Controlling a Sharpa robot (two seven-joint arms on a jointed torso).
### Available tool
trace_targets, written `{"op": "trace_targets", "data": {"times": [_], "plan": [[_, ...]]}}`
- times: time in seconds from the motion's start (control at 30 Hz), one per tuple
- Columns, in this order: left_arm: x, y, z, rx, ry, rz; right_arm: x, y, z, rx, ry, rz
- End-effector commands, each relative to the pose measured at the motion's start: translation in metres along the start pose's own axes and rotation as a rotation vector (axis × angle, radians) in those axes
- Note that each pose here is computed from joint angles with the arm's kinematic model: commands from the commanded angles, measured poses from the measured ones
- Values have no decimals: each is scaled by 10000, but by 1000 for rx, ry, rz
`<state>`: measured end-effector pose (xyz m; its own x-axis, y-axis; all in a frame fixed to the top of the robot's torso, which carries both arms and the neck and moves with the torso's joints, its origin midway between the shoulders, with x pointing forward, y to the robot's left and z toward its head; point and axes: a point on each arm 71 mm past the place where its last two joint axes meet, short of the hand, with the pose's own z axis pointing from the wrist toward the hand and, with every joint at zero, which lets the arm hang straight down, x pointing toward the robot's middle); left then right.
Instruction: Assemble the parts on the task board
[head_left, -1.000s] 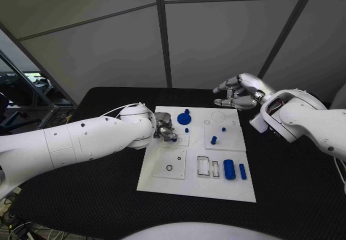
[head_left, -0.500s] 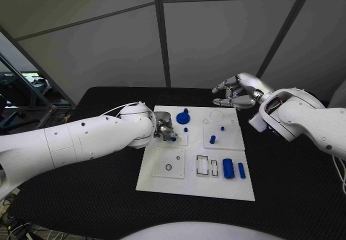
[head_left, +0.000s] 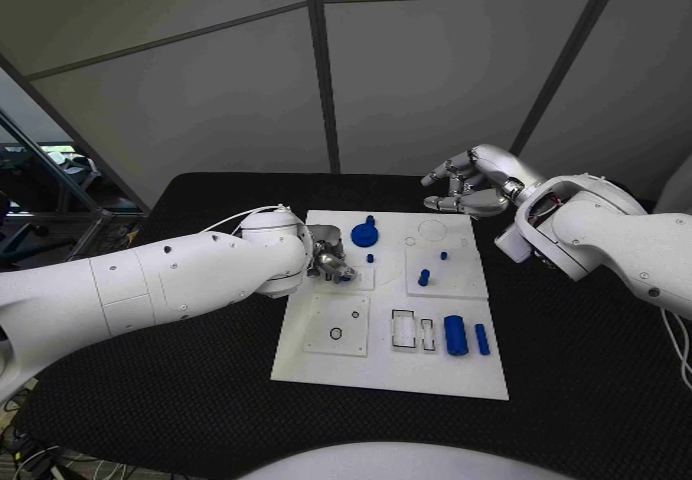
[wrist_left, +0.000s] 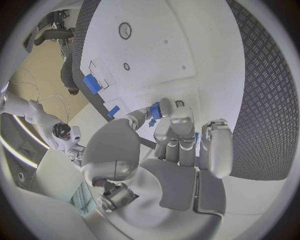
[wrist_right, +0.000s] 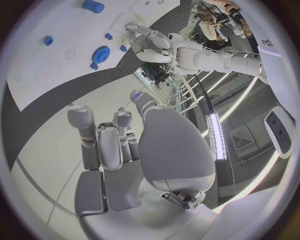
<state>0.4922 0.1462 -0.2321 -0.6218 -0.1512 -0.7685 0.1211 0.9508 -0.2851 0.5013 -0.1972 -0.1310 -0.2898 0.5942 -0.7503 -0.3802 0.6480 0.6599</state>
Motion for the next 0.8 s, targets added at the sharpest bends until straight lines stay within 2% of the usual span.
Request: {"op": "trace_targets", "data": {"times": [0.03,0.47,0.8], "plan": [[1,10,4,-12,10,10,-4,11,6,-4,5,-5],[-23,40,10,-19,-10,-2,-11,2,1,0,4,-5],[-62,28,-35,-6,-32,-25,-16,-9,6,1,1,-6]]}}
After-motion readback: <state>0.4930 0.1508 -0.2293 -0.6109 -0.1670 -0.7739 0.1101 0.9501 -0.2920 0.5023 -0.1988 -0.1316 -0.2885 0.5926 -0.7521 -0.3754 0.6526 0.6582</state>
